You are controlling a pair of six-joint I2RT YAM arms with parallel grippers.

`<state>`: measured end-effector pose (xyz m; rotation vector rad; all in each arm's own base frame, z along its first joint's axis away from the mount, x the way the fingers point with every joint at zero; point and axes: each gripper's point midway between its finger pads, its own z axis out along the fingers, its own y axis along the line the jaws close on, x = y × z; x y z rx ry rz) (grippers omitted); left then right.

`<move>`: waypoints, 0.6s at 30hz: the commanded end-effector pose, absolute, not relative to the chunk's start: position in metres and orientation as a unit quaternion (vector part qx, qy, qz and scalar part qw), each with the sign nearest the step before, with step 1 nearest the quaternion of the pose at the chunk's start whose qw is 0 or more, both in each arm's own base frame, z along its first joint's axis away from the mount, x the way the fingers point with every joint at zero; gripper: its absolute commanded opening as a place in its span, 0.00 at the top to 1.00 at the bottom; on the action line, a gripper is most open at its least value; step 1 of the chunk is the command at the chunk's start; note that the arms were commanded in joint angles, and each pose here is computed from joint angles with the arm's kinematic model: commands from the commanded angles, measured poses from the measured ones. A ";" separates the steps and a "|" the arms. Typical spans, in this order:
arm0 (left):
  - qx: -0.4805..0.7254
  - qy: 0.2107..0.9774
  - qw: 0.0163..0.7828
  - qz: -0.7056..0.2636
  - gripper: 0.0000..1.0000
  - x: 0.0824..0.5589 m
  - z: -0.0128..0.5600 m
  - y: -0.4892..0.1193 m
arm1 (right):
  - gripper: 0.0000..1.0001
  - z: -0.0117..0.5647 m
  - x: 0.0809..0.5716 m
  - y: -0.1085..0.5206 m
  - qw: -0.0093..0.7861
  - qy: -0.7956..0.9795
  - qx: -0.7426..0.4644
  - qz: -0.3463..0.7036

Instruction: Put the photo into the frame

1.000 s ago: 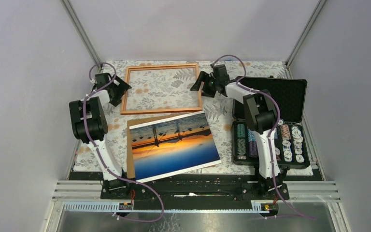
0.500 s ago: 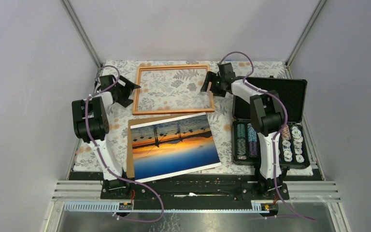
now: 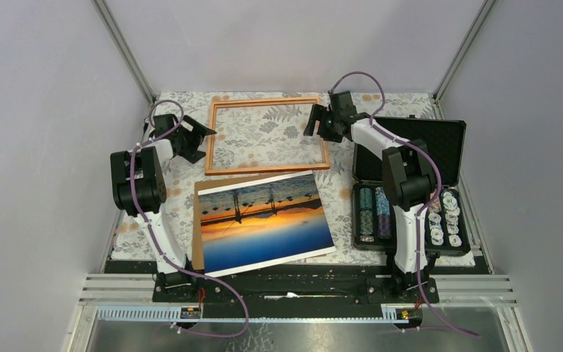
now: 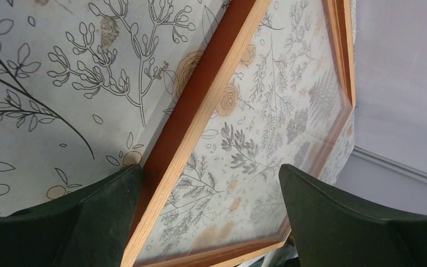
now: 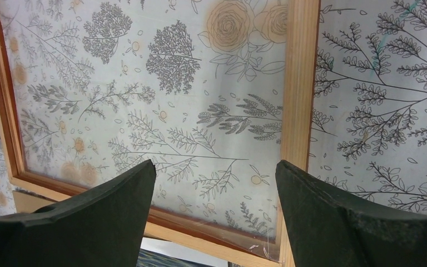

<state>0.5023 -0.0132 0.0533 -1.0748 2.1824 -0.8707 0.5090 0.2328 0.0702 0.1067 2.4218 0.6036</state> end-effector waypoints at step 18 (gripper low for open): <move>-0.406 0.817 0.250 -0.323 0.01 0.490 0.047 -0.017 | 0.12 0.058 0.517 0.231 0.304 0.931 0.039 0.199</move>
